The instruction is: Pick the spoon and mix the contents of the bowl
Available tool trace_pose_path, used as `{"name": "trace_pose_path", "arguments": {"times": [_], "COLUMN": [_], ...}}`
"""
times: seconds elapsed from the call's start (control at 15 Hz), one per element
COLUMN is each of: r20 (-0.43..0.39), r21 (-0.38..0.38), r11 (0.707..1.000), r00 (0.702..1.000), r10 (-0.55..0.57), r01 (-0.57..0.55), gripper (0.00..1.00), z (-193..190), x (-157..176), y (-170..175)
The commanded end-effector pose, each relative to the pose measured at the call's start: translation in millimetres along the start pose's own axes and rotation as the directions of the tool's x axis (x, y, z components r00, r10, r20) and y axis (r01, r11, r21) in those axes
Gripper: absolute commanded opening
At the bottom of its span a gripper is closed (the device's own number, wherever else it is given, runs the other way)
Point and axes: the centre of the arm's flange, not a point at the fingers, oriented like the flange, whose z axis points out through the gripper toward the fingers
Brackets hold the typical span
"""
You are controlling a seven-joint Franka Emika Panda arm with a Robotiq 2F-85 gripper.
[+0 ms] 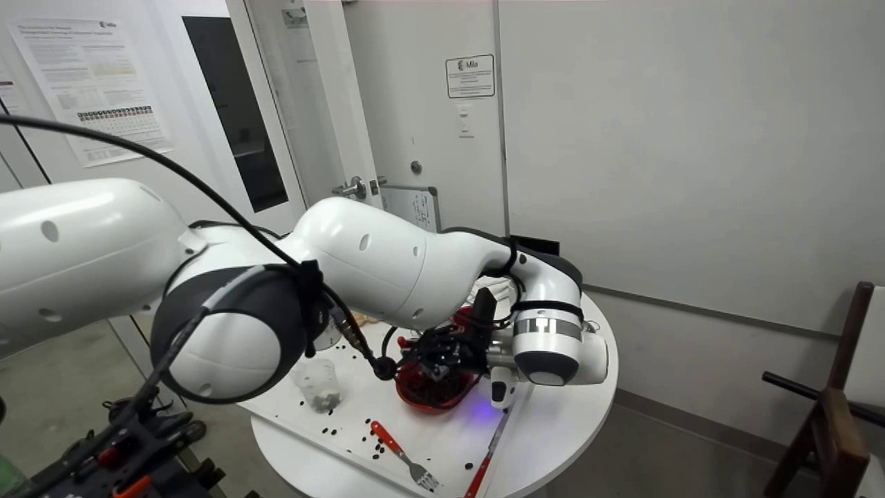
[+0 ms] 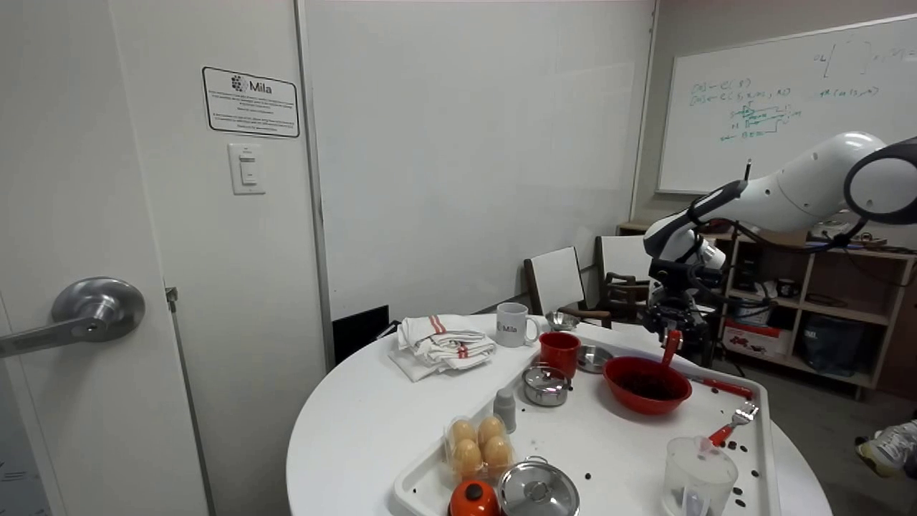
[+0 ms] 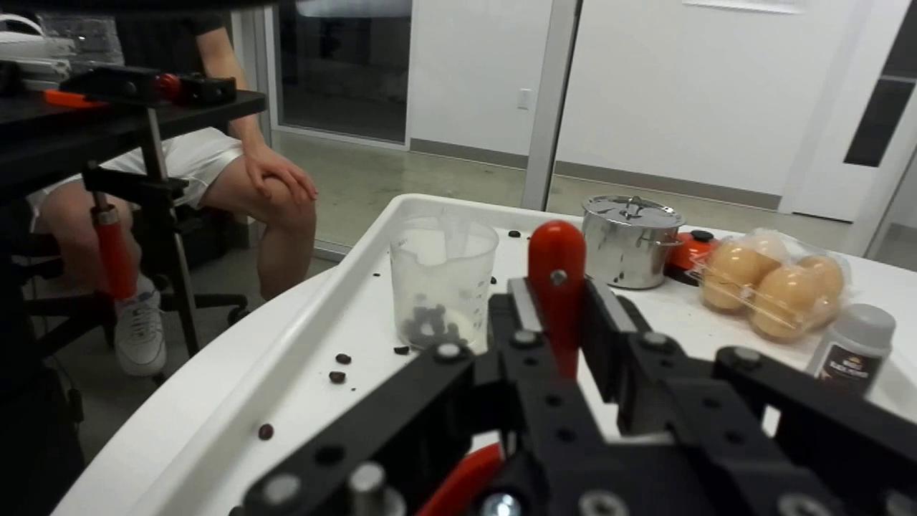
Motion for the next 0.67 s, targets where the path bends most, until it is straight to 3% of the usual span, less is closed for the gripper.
{"name": "trace_pose_path", "arguments": {"times": [0.0,0.2,0.6], "r20": [0.000,-0.010,-0.008], "r21": [0.047,0.039,-0.064], "r11": [0.999,0.999,0.996], "r00": [1.000,0.999,0.998], "r10": [-0.008,-0.030,-0.065], "r01": [0.008,0.030,0.065], "gripper": [0.07,0.07,0.07], "z": [-52,-47,-7], "x": [35,25,10], "y": [-45,-62,-108]}}
